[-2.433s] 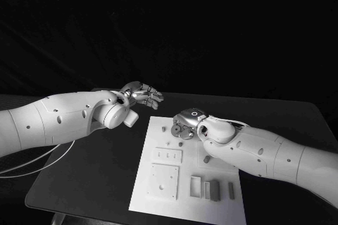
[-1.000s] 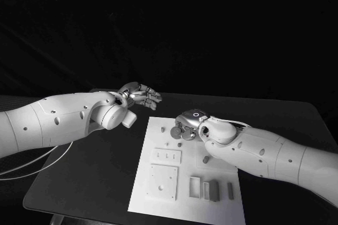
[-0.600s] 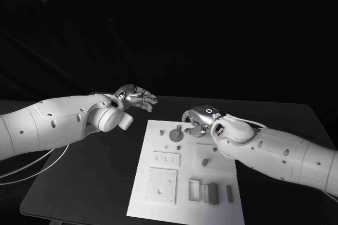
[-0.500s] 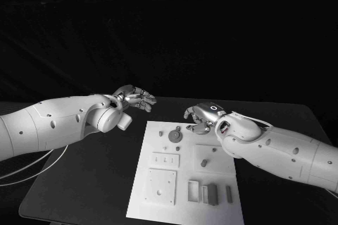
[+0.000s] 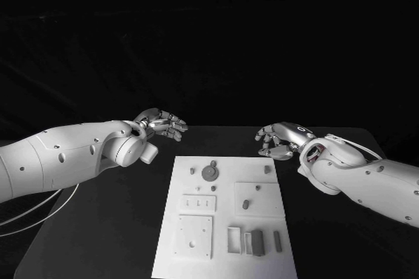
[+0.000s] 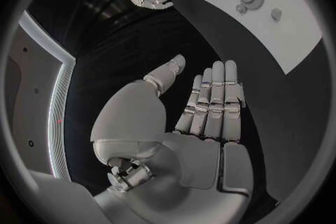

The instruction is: Assemble the parts on the task board

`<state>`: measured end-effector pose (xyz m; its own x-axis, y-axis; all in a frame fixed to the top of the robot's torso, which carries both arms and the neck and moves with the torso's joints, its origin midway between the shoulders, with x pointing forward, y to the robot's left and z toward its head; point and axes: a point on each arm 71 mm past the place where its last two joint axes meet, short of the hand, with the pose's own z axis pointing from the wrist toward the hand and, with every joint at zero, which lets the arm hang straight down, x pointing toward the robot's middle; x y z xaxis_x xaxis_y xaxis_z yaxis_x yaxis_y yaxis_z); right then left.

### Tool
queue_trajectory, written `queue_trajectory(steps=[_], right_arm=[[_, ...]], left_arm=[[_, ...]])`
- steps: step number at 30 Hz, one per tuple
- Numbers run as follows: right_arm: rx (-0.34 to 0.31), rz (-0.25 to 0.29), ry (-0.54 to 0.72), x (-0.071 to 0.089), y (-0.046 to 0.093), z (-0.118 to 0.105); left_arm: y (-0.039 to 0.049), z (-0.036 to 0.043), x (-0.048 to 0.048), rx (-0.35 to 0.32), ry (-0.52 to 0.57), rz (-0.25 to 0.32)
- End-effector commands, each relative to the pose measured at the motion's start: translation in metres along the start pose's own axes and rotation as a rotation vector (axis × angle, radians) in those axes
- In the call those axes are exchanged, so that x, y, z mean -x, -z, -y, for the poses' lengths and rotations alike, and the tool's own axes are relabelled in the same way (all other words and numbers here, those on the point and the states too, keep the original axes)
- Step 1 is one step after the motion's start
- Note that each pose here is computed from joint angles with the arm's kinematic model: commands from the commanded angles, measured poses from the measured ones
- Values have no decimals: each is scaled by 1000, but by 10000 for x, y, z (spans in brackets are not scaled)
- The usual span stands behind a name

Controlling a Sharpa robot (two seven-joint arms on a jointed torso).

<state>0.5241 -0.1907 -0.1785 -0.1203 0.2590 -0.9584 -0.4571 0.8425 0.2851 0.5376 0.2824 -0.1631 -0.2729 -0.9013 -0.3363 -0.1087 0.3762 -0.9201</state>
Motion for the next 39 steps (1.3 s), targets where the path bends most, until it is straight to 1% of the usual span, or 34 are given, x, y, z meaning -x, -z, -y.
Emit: queue_trajectory(steps=[1,8,10,13,18,23,30,34,39], right_arm=[[-2,-42,-83,8,41,172],[-75,-25,-36,107,137,590],[-80,-30,-8,123,162,669],[-77,-44,10,127,177,728],[-58,-54,38,80,166,765],[-37,-69,66,-70,134,767],[-33,-88,80,-303,105,743],[-33,-115,77,-371,90,741],[-23,-134,58,-411,71,682]], left_arm=[[-2,-18,-26,-13,1,-23],[-4,-83,-31,-4,2,-26],[-4,-90,-30,-2,2,-26],[-7,-92,-35,-3,3,-27],[-8,-98,-50,-7,4,-36],[-14,-97,-66,-12,4,-44],[-24,-136,-95,-4,6,-53],[-35,-145,-110,-2,5,-55],[-36,-147,-118,-1,5,-59]])
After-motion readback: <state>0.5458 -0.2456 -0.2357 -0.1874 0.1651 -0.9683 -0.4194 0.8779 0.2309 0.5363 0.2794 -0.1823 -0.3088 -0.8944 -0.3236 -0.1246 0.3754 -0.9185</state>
